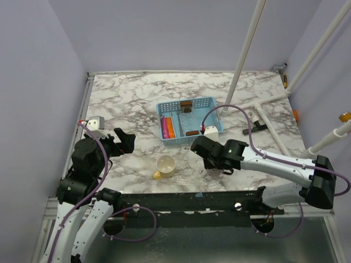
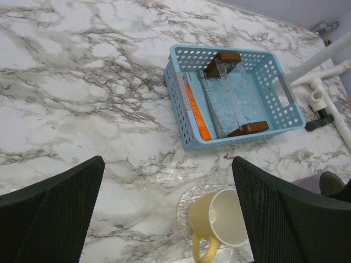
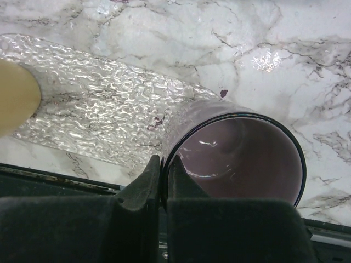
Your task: Prepare toiletry sets of a toothbrush and toothpaste on the tray
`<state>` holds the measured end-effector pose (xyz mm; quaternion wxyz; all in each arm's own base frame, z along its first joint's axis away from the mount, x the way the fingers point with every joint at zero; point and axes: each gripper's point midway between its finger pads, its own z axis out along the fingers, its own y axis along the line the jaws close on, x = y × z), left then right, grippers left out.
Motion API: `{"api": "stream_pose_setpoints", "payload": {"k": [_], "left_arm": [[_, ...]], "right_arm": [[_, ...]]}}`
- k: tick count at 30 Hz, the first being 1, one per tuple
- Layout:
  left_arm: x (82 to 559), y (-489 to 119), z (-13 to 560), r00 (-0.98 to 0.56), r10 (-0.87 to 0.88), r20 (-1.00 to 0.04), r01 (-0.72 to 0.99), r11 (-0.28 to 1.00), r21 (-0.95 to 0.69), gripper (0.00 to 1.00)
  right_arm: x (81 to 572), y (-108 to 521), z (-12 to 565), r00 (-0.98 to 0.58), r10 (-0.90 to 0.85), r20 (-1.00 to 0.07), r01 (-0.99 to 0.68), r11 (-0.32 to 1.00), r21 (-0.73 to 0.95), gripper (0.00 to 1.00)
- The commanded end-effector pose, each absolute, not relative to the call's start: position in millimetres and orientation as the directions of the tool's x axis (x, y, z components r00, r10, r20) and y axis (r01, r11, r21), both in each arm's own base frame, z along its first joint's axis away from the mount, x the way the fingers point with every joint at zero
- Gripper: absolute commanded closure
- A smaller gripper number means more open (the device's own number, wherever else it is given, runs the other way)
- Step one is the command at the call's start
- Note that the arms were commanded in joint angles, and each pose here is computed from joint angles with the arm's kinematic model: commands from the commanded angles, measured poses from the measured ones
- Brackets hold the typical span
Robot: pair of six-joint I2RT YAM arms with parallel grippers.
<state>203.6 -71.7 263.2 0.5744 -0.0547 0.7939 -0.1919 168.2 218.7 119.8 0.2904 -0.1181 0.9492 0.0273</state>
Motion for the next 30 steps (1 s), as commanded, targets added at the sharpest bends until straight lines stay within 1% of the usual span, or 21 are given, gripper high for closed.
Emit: {"api": "stream_pose_setpoints", "payload": {"k": [1, 12, 30], "left_arm": [[201, -75, 259, -0.350, -0.292, -0.890, 0.151, 0.920, -0.362, 0.01], [202, -76, 258, -0.356, -0.291, -0.888, 0.155, 0.919, -0.363, 0.01], [202, -76, 258, -0.356, -0.291, -0.888, 0.156, 0.918, -0.363, 0.01]], "right_arm": [[168, 227, 122, -0.784, -0.139, -0.605, -0.201, 0.979, 0.035, 0.99], [159, 228, 101, -0.790, -0.158, -0.592, -0.199, 0.980, 0.004, 0.99], [159, 224, 82, -0.794, -0.156, -0.587, -0.173, 0.985, -0.026, 0.99]]}}
